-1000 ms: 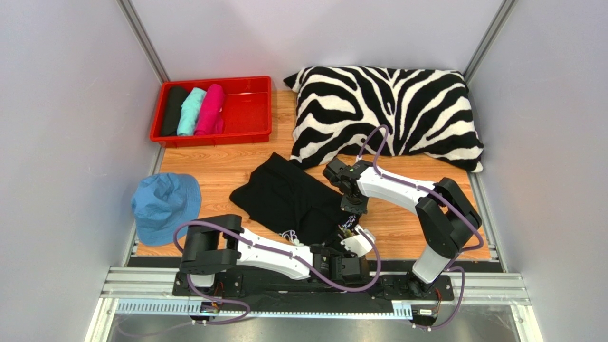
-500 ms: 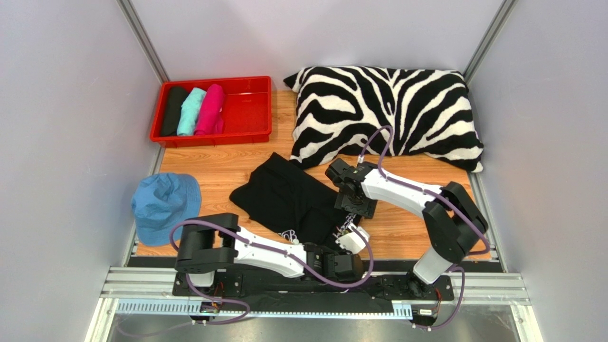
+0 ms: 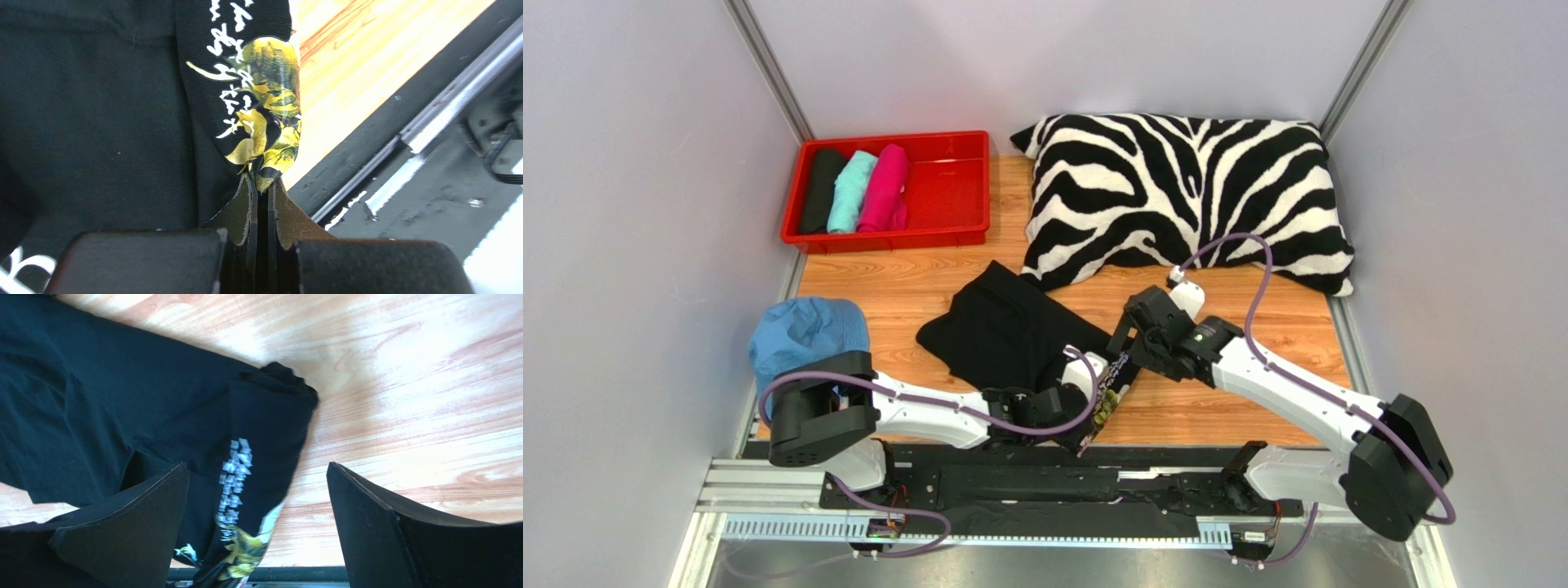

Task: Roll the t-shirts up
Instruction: Roll the T-shirt to the center of the board.

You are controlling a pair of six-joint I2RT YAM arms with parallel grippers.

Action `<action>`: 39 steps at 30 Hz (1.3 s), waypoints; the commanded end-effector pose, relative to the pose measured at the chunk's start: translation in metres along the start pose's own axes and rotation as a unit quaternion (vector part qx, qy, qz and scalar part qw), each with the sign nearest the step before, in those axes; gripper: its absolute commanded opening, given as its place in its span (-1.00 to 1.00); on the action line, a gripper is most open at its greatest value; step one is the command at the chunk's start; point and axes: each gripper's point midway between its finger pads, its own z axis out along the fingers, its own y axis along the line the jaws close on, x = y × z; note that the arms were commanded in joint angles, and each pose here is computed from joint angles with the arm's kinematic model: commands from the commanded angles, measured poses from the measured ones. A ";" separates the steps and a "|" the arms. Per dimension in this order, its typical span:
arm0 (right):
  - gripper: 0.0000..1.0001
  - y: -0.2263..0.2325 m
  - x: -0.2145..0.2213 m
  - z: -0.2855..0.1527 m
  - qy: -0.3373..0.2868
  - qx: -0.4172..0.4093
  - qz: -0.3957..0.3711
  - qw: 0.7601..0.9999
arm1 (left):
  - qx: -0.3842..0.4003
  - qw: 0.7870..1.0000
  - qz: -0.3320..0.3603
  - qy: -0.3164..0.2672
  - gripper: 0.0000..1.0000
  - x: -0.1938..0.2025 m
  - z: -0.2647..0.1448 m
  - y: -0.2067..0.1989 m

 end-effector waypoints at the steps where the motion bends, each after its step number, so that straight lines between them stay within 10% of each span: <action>1: 0.70 0.012 0.000 0.004 -0.026 -0.070 0.038 0.996 | 0.093 0.992 -0.085 0.009 -0.98 0.002 -0.005 -0.018; 17: 0.44 0.013 0.011 0.046 -0.018 -0.030 0.044 0.998 | 0.136 0.980 -0.139 0.031 -0.98 0.007 -0.012 -0.017; 24: -0.69 -0.005 0.013 0.047 0.001 0.053 0.027 0.998 | 0.144 0.981 -0.130 0.025 -0.96 0.002 -0.015 -0.020; 32: -1.00 -0.020 0.016 0.044 0.024 0.122 0.002 0.992 | 0.131 0.988 -0.080 -0.016 0.21 -0.021 -0.029 -0.020; 39: -1.00 -0.022 0.018 0.045 0.055 0.179 -0.025 0.982 | 0.023 0.999 0.012 -0.028 0.35 -0.040 -0.034 -0.021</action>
